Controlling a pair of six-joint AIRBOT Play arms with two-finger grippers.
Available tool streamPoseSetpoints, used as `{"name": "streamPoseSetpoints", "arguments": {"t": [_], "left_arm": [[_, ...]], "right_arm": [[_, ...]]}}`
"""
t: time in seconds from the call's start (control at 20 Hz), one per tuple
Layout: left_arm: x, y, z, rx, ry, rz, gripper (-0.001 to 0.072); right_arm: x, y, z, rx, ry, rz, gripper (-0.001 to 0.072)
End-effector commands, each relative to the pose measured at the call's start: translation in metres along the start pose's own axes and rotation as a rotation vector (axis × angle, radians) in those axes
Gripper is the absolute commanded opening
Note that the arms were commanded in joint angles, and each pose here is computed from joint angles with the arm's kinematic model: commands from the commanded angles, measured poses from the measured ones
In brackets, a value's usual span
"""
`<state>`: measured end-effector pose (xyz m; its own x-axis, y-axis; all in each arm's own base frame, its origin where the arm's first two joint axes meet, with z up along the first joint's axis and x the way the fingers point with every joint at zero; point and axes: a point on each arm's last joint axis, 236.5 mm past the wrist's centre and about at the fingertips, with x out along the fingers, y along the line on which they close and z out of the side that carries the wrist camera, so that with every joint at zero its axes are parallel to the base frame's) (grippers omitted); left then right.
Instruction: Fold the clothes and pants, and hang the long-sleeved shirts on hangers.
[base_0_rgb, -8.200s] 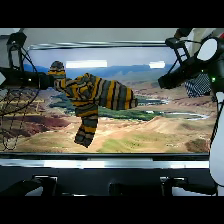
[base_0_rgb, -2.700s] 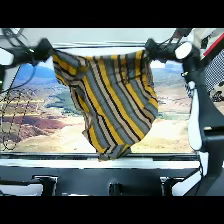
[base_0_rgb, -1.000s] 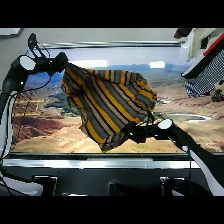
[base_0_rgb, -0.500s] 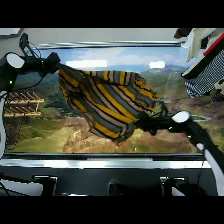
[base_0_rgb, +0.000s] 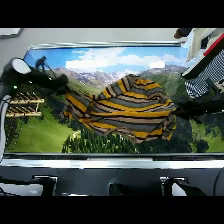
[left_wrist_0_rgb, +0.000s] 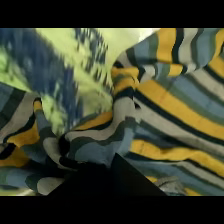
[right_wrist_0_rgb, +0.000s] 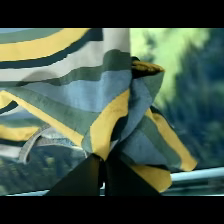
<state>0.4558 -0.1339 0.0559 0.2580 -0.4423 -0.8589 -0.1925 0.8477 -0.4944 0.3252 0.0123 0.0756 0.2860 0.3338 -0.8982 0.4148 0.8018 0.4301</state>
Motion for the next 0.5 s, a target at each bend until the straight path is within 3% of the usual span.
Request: {"name": "streamPoseSetpoints", "arguments": {"t": [0.0, 0.15, 0.2, 0.25, 0.3, 0.35, 0.4, 0.45], "left_arm": [[0.046, -0.007, -0.043, -0.057, 0.086, 0.022, 0.0022], [0.079, -0.007, -0.057, -0.111, 0.070, 0.026, 0.0023], [0.081, -0.006, -0.054, -0.113, 0.054, 0.022, 0.0054], [0.078, -0.005, -0.046, -0.121, 0.031, 0.014, 0.0173], [0.070, -0.001, -0.036, -0.130, 0.012, 0.011, 0.0420], [0.059, 0.005, -0.024, -0.138, -0.005, 0.008, 0.0665], [0.043, 0.013, -0.010, -0.148, -0.032, 0.004, 0.0720], [0.023, 0.024, 0.004, -0.156, -0.075, -0.001, 0.0720]], "right_arm": [[0.014, -0.022, 0.016, 0.015, 0.024, -0.072, 0.0032], [0.045, -0.029, 0.039, 0.037, 0.016, -0.068, 0.0045], [0.052, -0.031, 0.044, 0.027, 0.014, -0.069, 0.0129], [0.053, -0.033, 0.047, 0.020, 0.014, -0.075, 0.0262], [0.049, -0.033, 0.048, -0.008, 0.011, -0.083, 0.0473], [0.042, -0.033, 0.048, -0.052, 0.022, -0.096, 0.0569], [0.031, -0.038, 0.047, -0.093, 0.032, -0.135, 0.0582], [0.018, -0.043, 0.049, -0.117, 0.023, -0.178, 0.0591]]}}
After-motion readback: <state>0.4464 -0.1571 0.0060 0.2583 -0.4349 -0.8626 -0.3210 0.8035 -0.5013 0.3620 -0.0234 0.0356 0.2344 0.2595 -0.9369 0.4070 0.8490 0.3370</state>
